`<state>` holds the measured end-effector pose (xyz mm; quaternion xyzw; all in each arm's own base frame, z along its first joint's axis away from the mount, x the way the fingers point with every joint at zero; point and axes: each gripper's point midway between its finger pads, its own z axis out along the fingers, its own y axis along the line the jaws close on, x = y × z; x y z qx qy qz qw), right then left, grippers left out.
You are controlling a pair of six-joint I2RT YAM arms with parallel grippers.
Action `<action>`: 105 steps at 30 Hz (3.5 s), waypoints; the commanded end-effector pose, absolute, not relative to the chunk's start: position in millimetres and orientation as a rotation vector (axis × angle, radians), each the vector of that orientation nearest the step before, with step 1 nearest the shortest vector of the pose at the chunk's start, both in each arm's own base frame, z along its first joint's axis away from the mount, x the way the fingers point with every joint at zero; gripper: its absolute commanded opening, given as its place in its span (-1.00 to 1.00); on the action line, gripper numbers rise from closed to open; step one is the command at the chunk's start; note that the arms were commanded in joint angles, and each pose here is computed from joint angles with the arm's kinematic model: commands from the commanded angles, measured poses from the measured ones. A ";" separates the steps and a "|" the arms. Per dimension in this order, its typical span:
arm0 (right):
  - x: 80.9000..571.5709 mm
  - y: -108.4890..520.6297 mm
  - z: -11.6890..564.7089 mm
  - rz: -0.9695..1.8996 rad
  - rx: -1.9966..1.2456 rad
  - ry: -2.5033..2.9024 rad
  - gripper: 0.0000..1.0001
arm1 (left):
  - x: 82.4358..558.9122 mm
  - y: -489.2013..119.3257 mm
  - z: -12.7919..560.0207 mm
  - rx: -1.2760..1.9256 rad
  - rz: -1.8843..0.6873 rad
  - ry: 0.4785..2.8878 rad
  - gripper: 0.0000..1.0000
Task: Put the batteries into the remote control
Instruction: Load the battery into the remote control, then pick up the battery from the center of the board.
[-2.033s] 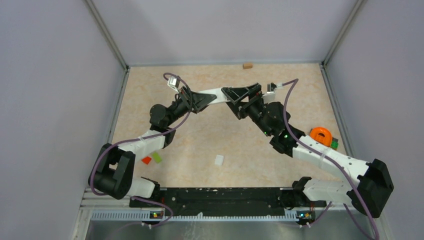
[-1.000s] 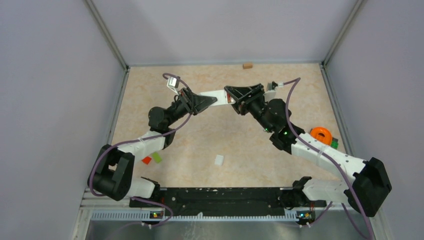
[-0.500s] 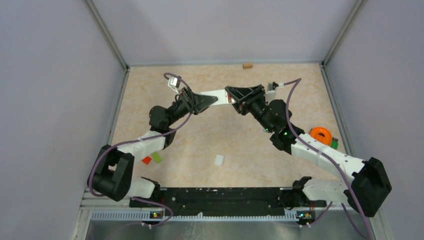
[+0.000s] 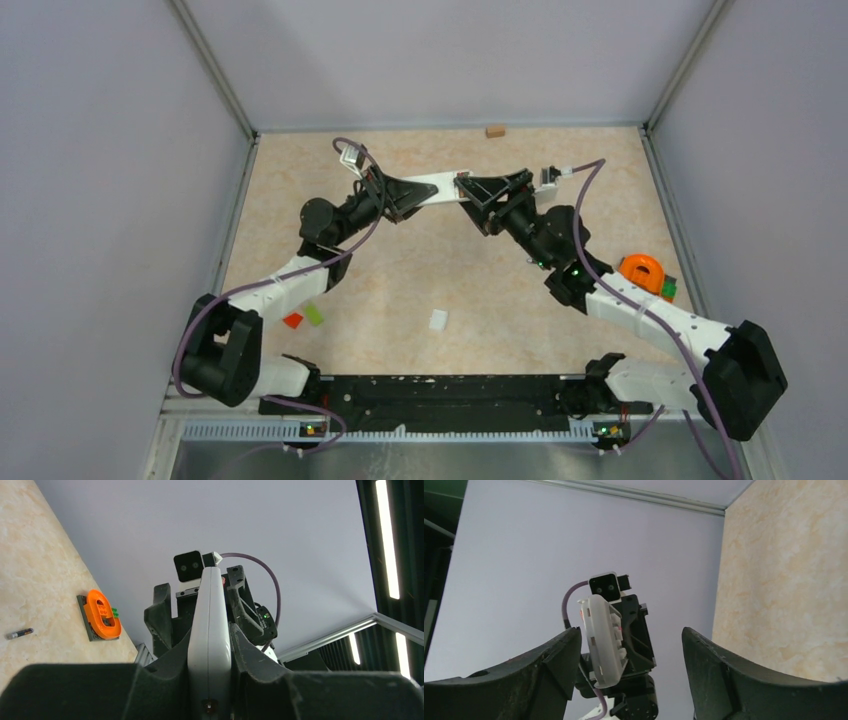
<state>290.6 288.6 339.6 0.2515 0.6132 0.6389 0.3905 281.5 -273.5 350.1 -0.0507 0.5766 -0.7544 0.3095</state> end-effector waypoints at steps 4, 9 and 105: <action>284.5 267.7 365.5 1.587 0.550 1.465 0.42 | 274.8 -267.5 384.0 -0.086 -1.996 1.420 -1.00; 287.4 268.9 361.4 1.572 0.541 1.487 0.26 | 273.9 -267.7 384.3 -0.072 -1.991 1.418 -1.00; 324.6 100.5 50.5 0.168 1.327 2.222 -0.32 | 266.5 -259.9 341.1 0.255 -1.517 1.552 -1.00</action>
